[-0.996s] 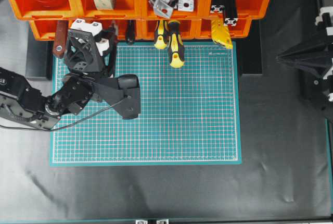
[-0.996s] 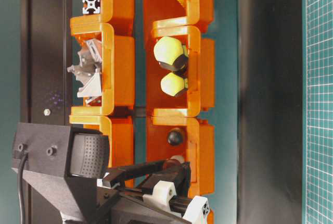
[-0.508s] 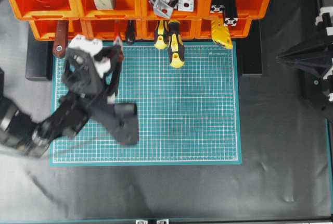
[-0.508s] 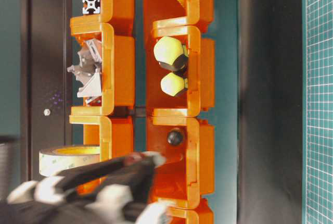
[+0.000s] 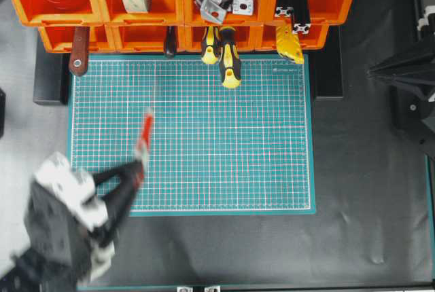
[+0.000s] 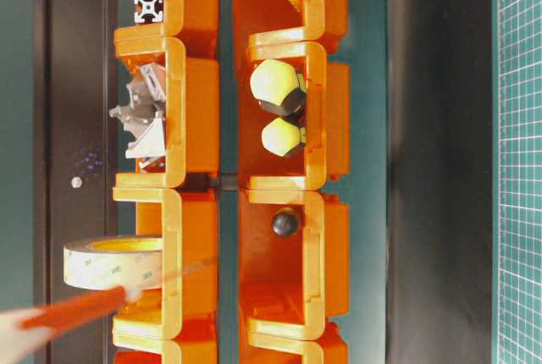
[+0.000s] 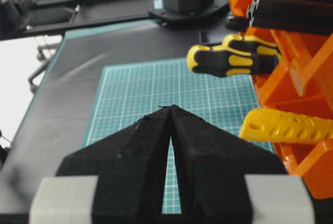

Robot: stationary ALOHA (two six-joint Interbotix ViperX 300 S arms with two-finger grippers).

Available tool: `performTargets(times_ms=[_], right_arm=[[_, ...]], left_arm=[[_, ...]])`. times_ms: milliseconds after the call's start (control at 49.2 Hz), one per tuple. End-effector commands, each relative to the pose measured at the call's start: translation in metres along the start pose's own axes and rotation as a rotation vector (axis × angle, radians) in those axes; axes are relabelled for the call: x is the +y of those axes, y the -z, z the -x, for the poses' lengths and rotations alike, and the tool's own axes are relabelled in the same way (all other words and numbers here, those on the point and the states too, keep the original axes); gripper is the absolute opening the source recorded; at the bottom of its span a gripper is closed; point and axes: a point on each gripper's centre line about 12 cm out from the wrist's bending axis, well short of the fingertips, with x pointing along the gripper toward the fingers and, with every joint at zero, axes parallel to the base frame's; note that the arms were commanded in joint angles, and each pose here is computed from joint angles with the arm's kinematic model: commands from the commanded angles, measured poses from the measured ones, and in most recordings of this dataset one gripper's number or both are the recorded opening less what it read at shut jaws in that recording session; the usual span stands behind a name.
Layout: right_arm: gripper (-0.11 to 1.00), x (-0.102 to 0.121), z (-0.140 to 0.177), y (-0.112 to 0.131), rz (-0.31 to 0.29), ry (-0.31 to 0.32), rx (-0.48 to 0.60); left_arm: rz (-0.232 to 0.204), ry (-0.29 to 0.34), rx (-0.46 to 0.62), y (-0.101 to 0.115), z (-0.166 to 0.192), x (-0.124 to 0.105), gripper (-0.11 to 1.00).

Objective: Pick red screwdriver from container rack with left arm.
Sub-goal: 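Pull the red screwdriver out of the rack toward the mat's front, then lower the red screwdriver onto the mat and open the left gripper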

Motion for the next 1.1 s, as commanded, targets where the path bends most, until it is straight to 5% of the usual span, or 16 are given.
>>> performTargets(times_ms=[0, 488, 691, 1077], right_arm=[[0.00, 0.002, 0.002, -0.016, -0.005, -0.004, -0.035], [0.00, 0.003, 0.003, -0.019, -0.021, -0.009, -0.048], [0.00, 0.003, 0.004, -0.022, -0.038, -0.014, -0.062], [0.00, 0.006, 0.008, -0.040, -0.120, -0.044, -0.181]], left_arm=[[-0.003, 0.008, -0.036, -0.013, 0.014, 0.005, 0.23], [-0.127, 0.040, -0.106, -0.021, 0.013, -0.031, 0.23], [-0.215, 0.067, -0.131, 0.000, -0.005, -0.049, 0.23], [-0.278, 0.246, -0.226, 0.065, -0.076, -0.076, 0.23]])
